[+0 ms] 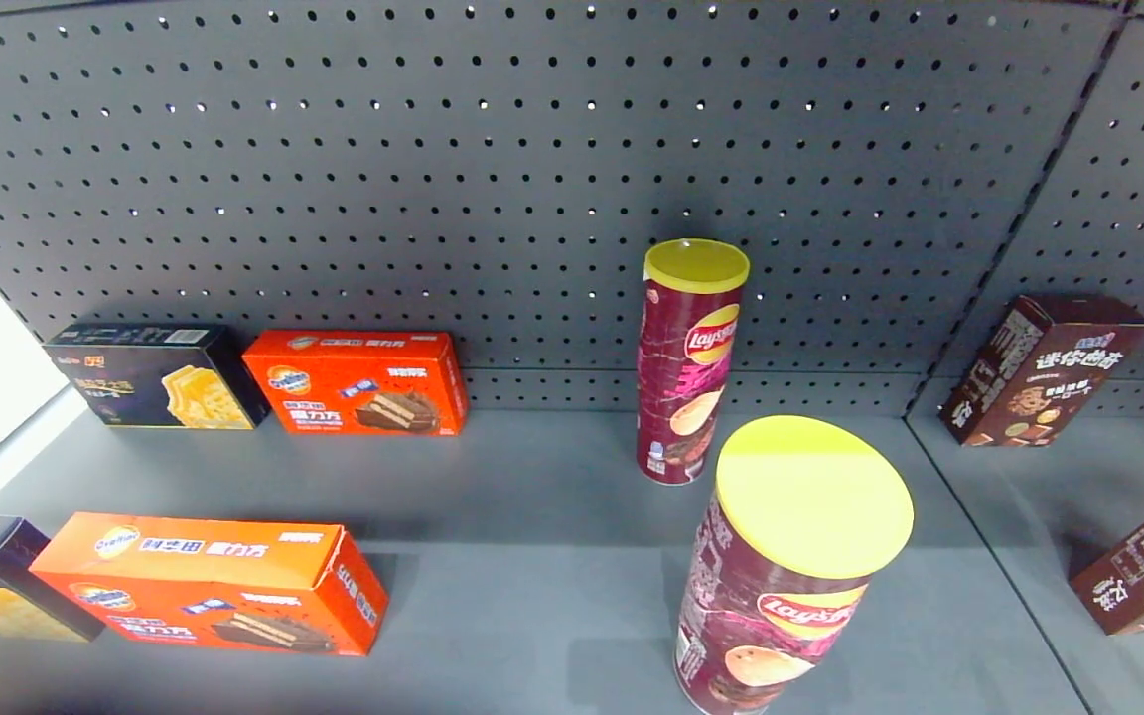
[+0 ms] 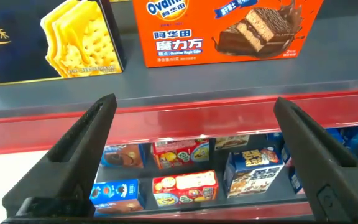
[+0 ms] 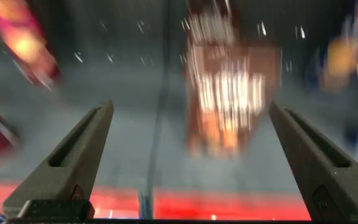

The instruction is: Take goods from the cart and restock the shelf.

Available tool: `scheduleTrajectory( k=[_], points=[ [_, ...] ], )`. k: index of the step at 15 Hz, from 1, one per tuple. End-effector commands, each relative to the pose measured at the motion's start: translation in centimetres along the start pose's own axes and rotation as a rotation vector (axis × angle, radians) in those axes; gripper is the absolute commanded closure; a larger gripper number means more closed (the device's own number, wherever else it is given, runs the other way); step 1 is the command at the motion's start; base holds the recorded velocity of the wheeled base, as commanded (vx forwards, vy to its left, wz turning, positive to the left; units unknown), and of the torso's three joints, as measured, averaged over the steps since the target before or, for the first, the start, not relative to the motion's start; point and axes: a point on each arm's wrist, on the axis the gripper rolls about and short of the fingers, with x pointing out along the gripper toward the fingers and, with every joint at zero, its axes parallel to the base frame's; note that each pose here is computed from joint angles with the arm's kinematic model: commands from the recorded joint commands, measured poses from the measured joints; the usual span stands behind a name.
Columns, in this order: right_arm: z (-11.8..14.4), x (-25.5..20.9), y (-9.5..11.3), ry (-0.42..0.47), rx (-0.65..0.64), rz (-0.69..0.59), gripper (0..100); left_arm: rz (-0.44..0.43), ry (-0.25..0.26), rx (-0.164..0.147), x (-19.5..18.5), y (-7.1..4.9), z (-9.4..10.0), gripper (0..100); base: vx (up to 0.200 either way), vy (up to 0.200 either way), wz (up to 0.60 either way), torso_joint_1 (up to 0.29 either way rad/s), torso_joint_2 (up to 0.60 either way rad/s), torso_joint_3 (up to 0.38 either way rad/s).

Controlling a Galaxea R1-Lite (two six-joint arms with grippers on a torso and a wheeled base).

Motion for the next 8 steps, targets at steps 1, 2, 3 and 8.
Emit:
scheduleTrajectory(
  k=[1,2,3,8],
  points=[
    [5.9,7.7,0.0,0.087,-0.045,0.188,0,0.000,0.003,0.000,0.0,0.0,0.0,0,0.000,0.000,0.00,0.000,0.00,0.000],
    [6.4,8.6,0.2,0.092,-0.058,0.227,0,0.000,0.003,0.000,0.0,0.0,0.0,0,0.000,0.000,0.00,0.000,0.00,0.000],
    [6.6,10.2,0.9,0.114,-0.087,0.310,0,0.000,0.003,0.000,0.0,0.0,0.0,0,0.000,0.000,0.00,0.000,0.00,0.000],
    [6.0,15.4,5.2,0.195,-0.094,0.559,0,0.000,0.003,0.000,0.0,0.0,0.0,0,0.000,0.000,0.00,0.000,0.00,0.000]
  ],
)
